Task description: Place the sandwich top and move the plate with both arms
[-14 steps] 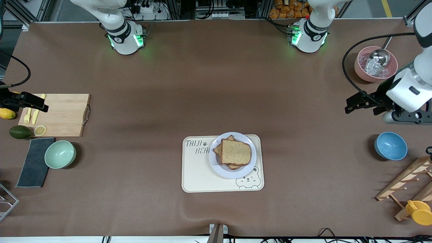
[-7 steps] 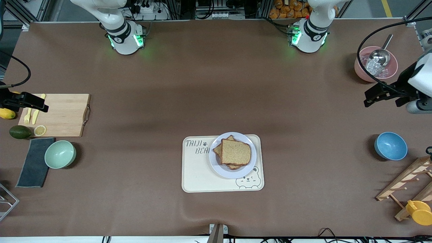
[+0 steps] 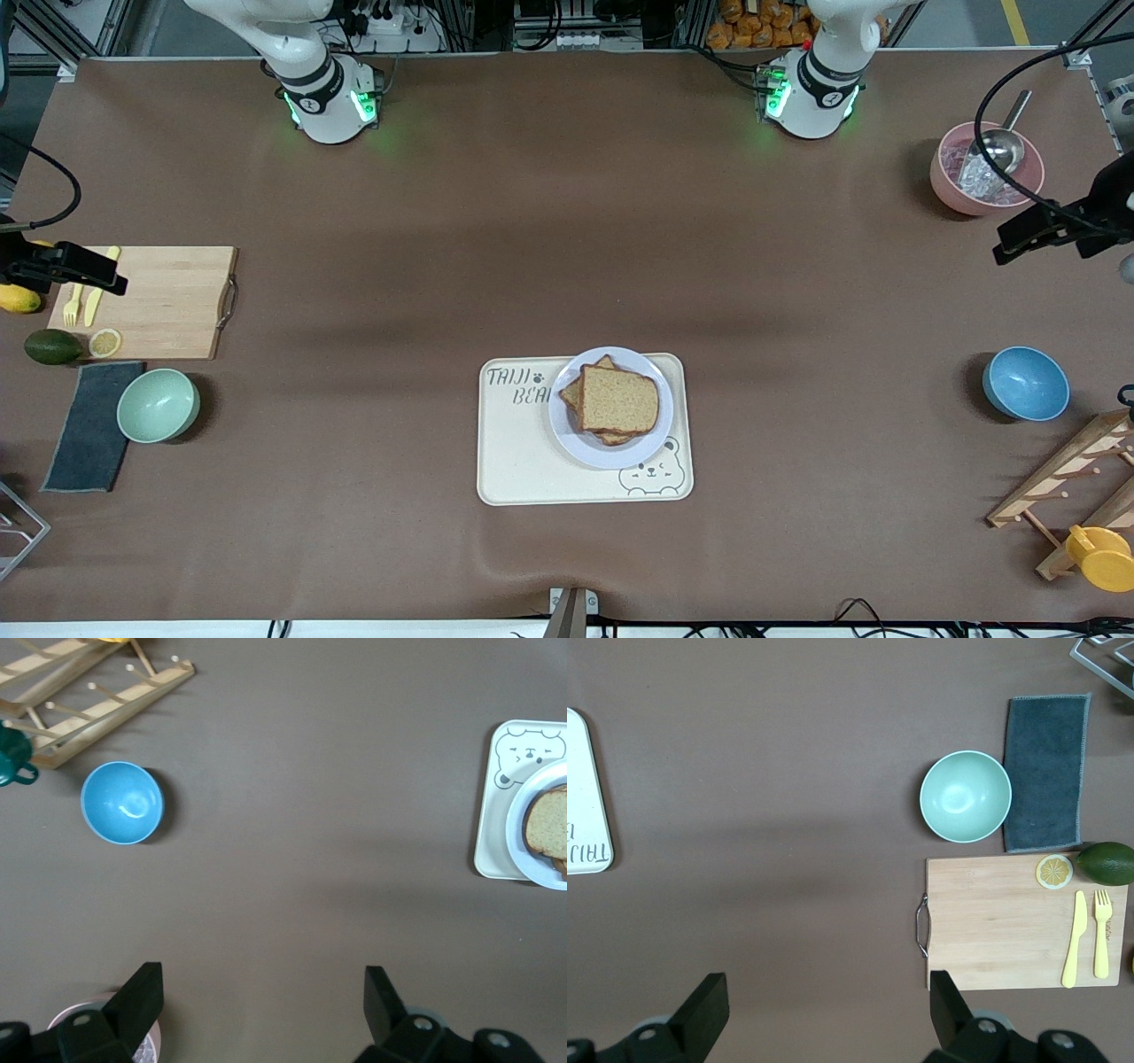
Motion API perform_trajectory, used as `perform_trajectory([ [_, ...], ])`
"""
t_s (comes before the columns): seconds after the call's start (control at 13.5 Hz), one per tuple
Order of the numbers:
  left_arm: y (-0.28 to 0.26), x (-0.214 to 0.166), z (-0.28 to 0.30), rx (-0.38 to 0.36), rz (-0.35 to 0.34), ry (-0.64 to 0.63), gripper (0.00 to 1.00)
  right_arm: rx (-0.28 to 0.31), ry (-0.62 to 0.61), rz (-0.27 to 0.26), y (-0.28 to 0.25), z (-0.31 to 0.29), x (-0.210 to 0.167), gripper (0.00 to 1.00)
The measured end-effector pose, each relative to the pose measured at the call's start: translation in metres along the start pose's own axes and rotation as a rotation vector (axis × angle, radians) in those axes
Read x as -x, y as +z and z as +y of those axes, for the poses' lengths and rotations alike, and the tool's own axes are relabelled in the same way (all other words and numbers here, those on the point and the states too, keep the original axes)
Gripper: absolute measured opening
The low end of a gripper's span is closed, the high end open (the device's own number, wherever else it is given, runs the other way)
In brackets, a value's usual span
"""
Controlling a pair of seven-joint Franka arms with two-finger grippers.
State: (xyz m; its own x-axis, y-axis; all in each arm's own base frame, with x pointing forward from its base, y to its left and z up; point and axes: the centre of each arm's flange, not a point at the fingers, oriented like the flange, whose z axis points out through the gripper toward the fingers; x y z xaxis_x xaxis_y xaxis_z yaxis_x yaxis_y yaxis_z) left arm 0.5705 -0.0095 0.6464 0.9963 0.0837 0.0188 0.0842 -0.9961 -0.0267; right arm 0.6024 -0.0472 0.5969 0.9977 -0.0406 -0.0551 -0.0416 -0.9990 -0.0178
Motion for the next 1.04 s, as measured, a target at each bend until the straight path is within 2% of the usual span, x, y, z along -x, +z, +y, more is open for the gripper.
perform_trajectory([
  [0.3,-0.019,0.016,0.012,-0.01,0.016,0.006,1.0,0.0,0.0,0.0,0.0,0.0,0.0,1.0],
  [1.04,-0.005,0.022,0.024,-0.014,-0.018,0.001,1.0,0.0,0.0,-0.001,0.001,0.0,0.0,1.0],
])
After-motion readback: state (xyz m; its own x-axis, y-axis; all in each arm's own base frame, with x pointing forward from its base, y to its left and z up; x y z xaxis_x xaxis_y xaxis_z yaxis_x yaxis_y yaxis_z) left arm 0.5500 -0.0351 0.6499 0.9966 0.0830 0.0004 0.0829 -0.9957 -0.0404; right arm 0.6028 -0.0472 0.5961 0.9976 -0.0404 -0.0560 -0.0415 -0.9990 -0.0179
